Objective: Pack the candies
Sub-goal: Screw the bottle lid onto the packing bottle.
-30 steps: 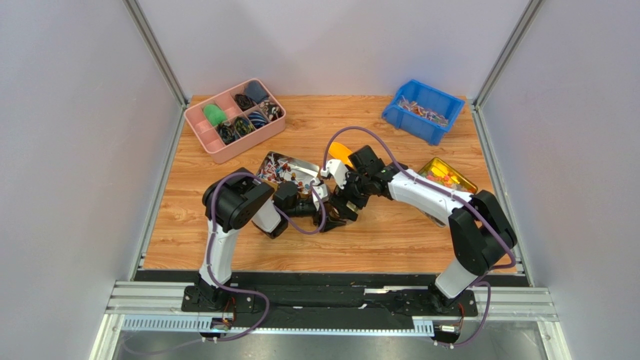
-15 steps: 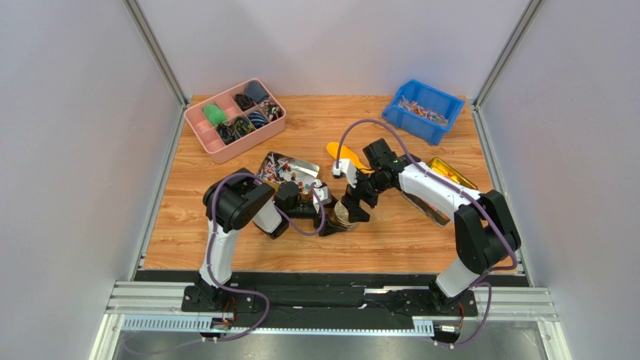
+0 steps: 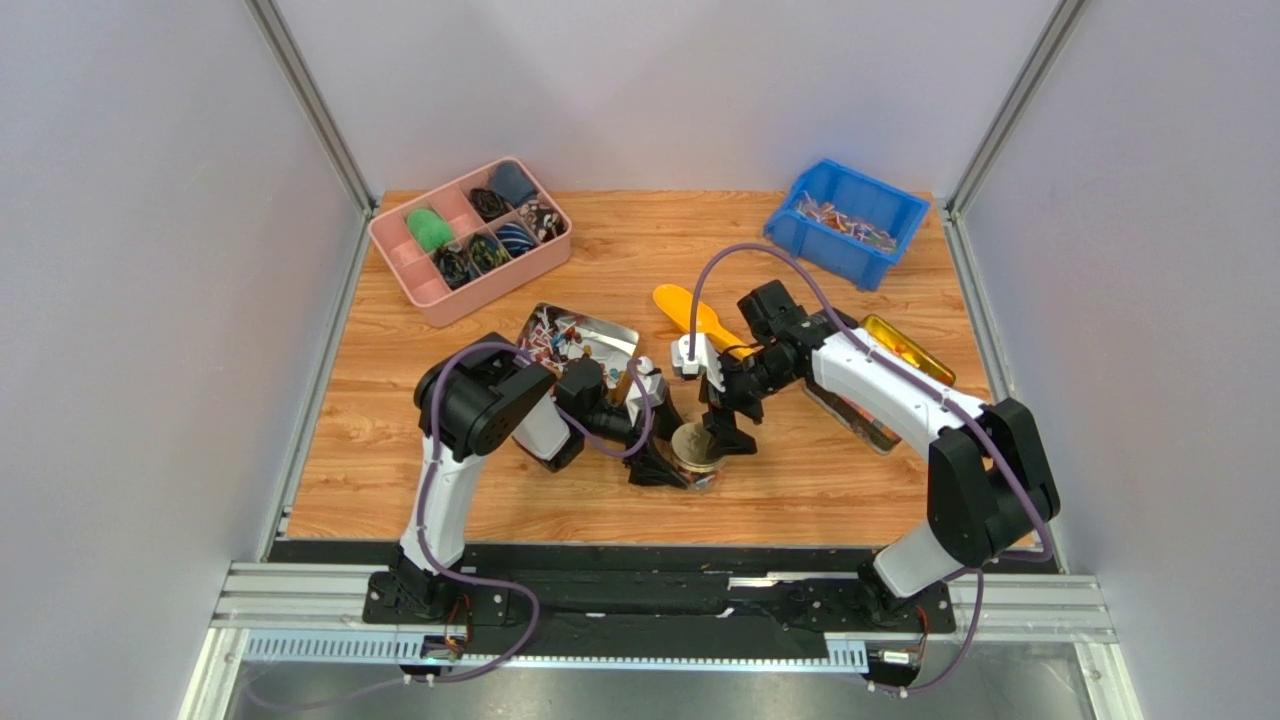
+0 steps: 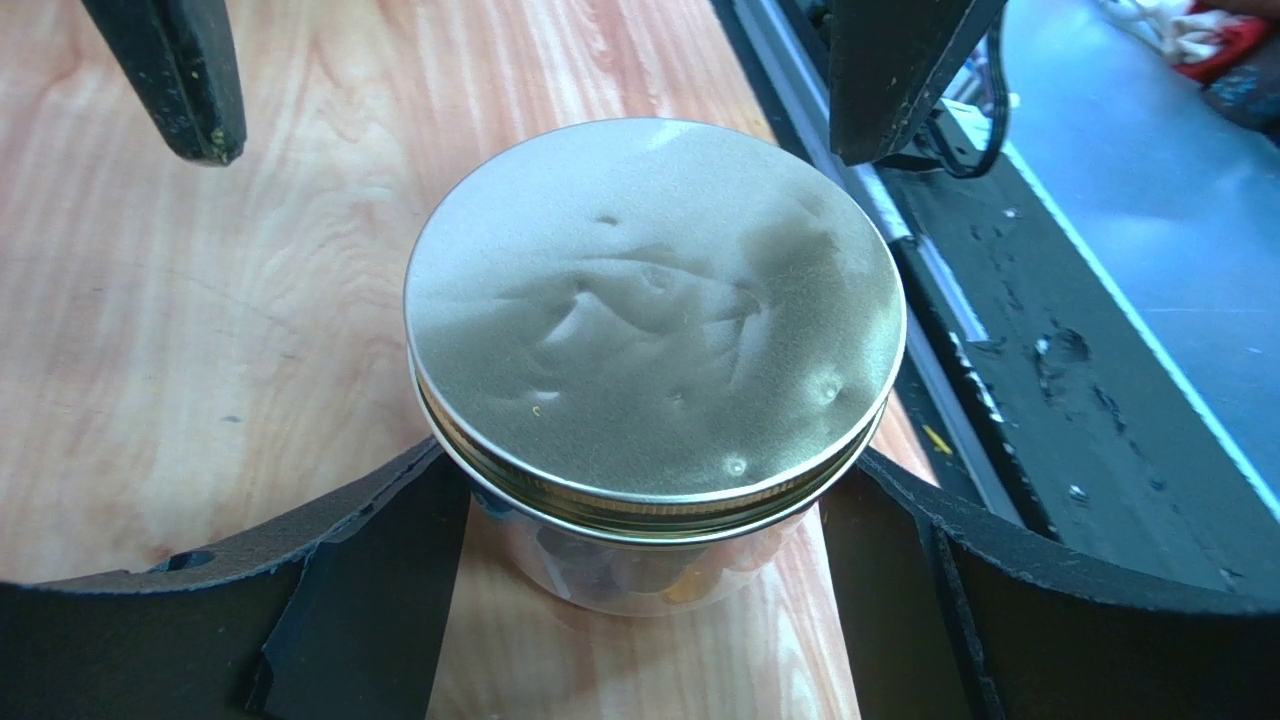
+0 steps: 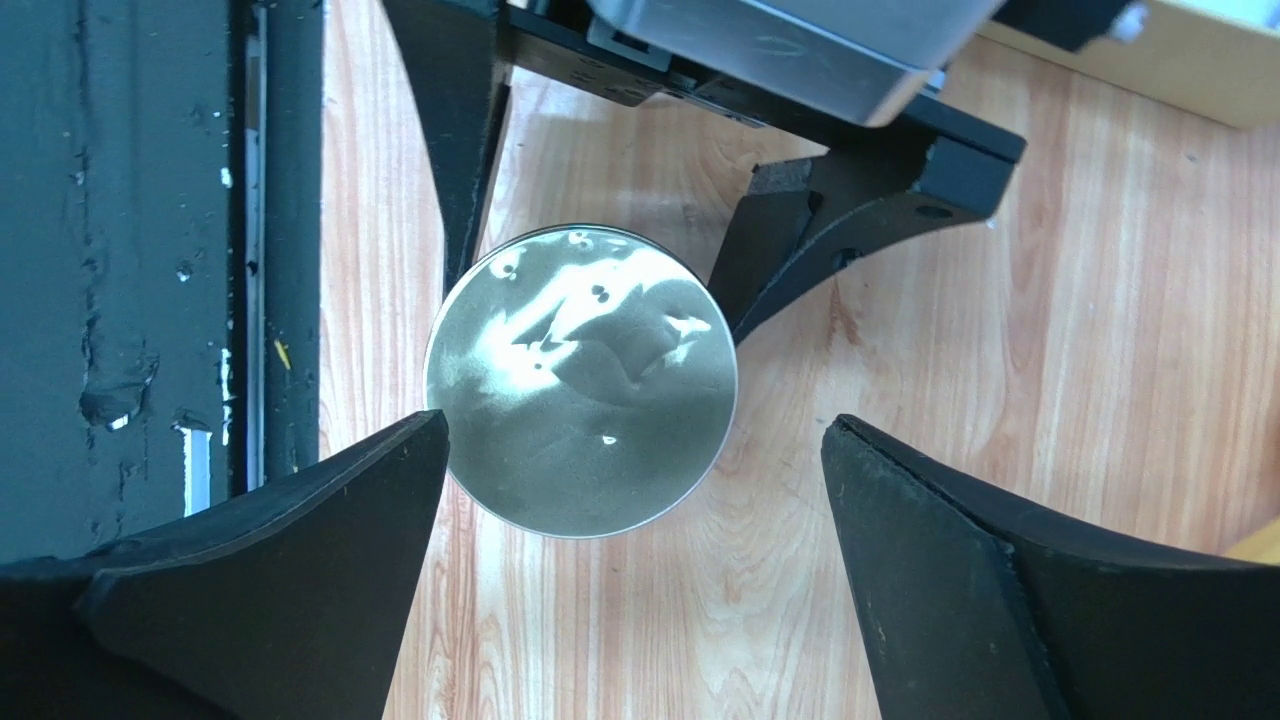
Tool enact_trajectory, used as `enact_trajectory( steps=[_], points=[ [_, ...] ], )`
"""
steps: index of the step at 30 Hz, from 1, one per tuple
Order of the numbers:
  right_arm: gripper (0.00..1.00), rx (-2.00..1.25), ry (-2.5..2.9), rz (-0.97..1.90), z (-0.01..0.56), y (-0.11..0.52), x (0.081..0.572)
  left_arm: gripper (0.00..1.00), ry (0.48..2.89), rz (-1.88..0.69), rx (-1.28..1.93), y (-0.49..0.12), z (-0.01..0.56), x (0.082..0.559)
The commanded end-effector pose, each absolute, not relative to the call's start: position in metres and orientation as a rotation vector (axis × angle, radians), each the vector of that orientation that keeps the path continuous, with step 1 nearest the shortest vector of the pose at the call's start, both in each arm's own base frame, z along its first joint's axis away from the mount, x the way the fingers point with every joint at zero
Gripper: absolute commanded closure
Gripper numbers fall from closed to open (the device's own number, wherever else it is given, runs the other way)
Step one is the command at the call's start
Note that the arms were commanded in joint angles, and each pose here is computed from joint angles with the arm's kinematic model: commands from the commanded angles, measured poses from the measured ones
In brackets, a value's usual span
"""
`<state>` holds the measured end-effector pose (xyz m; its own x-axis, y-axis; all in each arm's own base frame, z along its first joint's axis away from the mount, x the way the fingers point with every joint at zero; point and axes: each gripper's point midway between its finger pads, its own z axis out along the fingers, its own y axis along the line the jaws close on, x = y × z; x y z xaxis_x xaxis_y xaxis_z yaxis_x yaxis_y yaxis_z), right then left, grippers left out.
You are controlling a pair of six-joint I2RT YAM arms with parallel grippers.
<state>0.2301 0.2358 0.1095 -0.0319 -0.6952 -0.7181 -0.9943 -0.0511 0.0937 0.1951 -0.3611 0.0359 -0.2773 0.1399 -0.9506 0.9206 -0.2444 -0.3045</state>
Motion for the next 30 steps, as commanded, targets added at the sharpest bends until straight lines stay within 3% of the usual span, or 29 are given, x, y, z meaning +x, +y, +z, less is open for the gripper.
enact_trajectory(
  steps=[1,23,30],
  points=[
    [0.0,-1.842,1.672,0.954,0.114,0.242,0.215,0.5,1.092,-1.562,1.412,-0.367,0.07,0.192],
    [0.0,-1.827,1.763,0.958,0.086,0.253,0.218,0.55,1.093,-1.544,1.4,-0.369,0.07,0.195],
    [0.12,-1.819,1.815,0.981,0.083,0.254,0.218,0.56,1.099,-1.515,1.381,-0.369,0.071,0.199]
  ],
)
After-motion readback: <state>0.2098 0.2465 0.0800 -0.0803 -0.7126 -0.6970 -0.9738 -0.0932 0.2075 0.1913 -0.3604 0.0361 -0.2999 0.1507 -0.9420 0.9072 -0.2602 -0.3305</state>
